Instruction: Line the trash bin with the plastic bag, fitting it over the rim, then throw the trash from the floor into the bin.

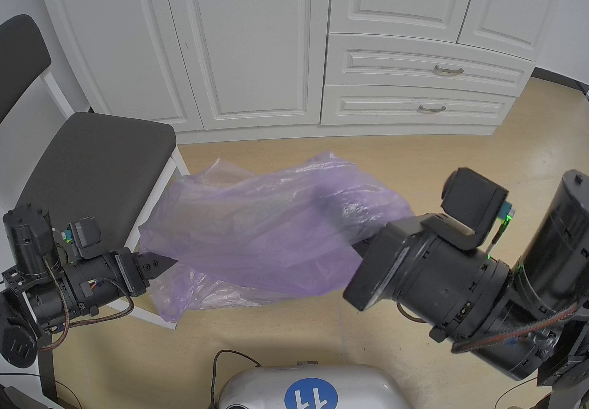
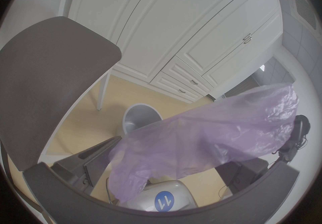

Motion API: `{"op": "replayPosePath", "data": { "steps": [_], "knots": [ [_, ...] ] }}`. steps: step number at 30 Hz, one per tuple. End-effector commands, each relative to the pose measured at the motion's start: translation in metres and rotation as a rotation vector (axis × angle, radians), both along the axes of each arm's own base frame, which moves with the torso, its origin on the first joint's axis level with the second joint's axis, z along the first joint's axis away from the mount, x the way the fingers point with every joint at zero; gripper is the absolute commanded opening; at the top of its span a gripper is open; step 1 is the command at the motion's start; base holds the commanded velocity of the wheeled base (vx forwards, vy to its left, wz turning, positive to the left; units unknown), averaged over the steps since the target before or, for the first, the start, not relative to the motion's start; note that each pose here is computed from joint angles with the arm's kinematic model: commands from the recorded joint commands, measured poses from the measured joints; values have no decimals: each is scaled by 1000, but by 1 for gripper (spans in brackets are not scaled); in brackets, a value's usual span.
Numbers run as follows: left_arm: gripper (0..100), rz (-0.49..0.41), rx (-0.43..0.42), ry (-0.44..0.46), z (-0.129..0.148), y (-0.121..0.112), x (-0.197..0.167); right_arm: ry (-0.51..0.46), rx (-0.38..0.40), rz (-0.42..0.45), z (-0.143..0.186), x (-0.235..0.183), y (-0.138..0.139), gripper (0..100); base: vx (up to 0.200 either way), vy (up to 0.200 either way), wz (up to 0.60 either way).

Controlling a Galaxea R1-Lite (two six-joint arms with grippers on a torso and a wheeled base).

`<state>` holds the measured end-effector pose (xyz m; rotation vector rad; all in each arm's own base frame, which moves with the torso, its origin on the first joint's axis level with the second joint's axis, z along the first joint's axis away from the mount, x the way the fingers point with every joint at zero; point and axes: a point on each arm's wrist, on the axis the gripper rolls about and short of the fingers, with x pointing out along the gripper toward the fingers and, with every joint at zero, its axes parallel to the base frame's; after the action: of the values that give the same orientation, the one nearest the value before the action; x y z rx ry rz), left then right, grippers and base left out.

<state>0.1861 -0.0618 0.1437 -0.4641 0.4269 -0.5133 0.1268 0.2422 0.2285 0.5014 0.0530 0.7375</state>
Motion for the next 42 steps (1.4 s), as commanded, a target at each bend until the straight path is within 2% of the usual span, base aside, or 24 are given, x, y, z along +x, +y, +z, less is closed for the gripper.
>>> {"op": "replayPosePath", "data": {
  "steps": [1,8,11,15,22,34,37,40,41,42],
  "knots": [
    [100,13,23,28,-7,-5,4,-11,33,34,8,-11,-1,0,0,0,0],
    [100,45,76,34,-14,-10,7,-21,66,46,17,-16,0,0,0,0,0],
    [100,54,144,52,-25,-11,14,-30,88,46,22,-18,-4,0,0,0,0],
    [100,68,150,83,-36,-12,24,-39,109,44,30,-20,-8,0,0,0,0],
    [100,139,125,44,-38,2,33,-39,103,30,28,-17,-11,0,0,0,0],
    [100,138,149,122,-57,3,40,-68,170,-36,47,-9,-23,0,0,0,0],
    [100,129,131,126,-57,6,40,-69,173,-38,48,-10,-25,0,0,0,0],
    [100,74,54,140,-53,5,37,-66,166,-36,46,-9,-24,0,0,0,0],
    [100,49,-23,141,-49,4,34,-62,162,-31,45,-9,-22,0,0,0,0],
    [100,34,-58,148,-48,4,32,-61,160,-28,44,-10,-21,0,0,0,0]
  ]
}}
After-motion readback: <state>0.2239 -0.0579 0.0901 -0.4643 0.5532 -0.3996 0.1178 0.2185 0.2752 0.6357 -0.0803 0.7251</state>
